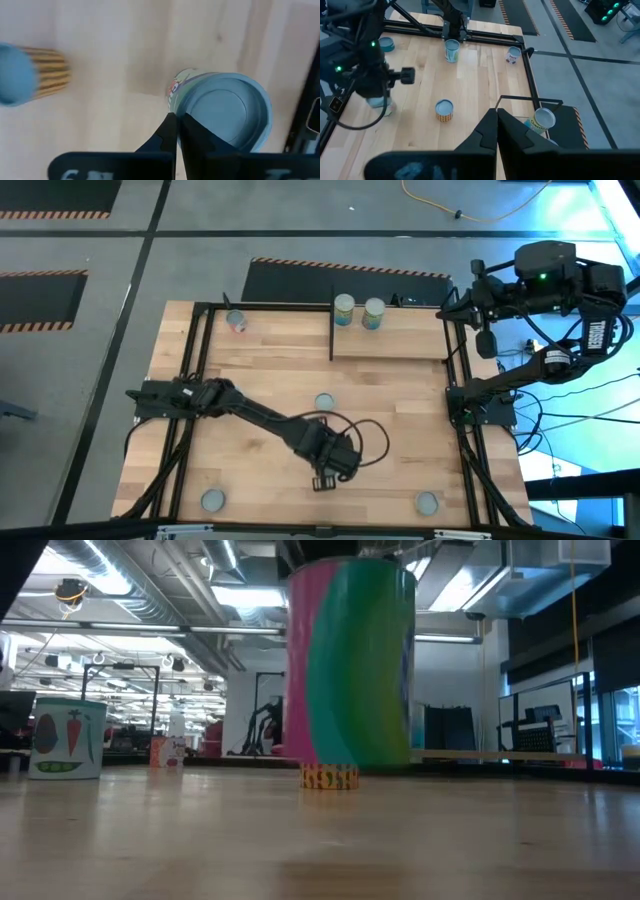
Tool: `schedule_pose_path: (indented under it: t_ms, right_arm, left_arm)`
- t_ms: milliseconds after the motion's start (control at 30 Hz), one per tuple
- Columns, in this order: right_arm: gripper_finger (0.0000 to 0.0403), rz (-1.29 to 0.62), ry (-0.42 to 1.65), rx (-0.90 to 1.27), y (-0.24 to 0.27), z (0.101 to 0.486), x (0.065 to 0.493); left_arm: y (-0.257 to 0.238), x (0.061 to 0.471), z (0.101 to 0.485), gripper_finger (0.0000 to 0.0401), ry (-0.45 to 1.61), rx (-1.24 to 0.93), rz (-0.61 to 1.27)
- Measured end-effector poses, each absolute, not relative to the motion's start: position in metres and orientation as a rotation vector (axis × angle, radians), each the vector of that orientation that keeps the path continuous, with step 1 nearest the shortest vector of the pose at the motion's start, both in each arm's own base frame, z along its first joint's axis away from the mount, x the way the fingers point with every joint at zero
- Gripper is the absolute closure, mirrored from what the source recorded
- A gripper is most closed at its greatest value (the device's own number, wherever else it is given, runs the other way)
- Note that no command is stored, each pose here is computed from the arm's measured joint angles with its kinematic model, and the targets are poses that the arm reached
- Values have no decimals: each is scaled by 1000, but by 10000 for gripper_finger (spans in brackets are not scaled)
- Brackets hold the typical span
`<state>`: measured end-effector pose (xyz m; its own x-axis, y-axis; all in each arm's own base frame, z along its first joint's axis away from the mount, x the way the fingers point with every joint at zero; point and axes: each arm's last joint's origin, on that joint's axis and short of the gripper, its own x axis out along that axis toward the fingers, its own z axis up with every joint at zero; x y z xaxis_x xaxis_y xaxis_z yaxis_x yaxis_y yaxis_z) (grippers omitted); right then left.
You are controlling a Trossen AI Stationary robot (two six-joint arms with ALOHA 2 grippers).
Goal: Pick and place cans onto a shelf
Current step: Put the canned chickens on the shelf
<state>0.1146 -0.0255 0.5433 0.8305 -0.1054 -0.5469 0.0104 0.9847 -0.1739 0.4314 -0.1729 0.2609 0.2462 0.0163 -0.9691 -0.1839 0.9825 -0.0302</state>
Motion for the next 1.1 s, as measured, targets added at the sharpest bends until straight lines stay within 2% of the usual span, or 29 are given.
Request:
schedule_pose_path:
  t_ms: [400, 633, 800, 967, 1100]
  right_arm:
    - [393, -66, 573, -171, -24, 545, 108]
    - [393, -152, 584, -173, -26, 545, 106]
    - [393, -242, 592, -128, -28, 545, 107]
    - [393, -385, 602, -80, -33, 544, 111]
    - [393, -456, 618, -79, -36, 543, 116]
  left_arm:
    - [-102, 417, 338, 400, 1147, -128, 270]
    - [-51, 406, 377, 401, 989, 17, 422]
    - [-14, 409, 397, 401, 857, 200, 558]
    - [21, 419, 406, 401, 810, 361, 535]
    - [44, 427, 407, 401, 759, 409, 411]
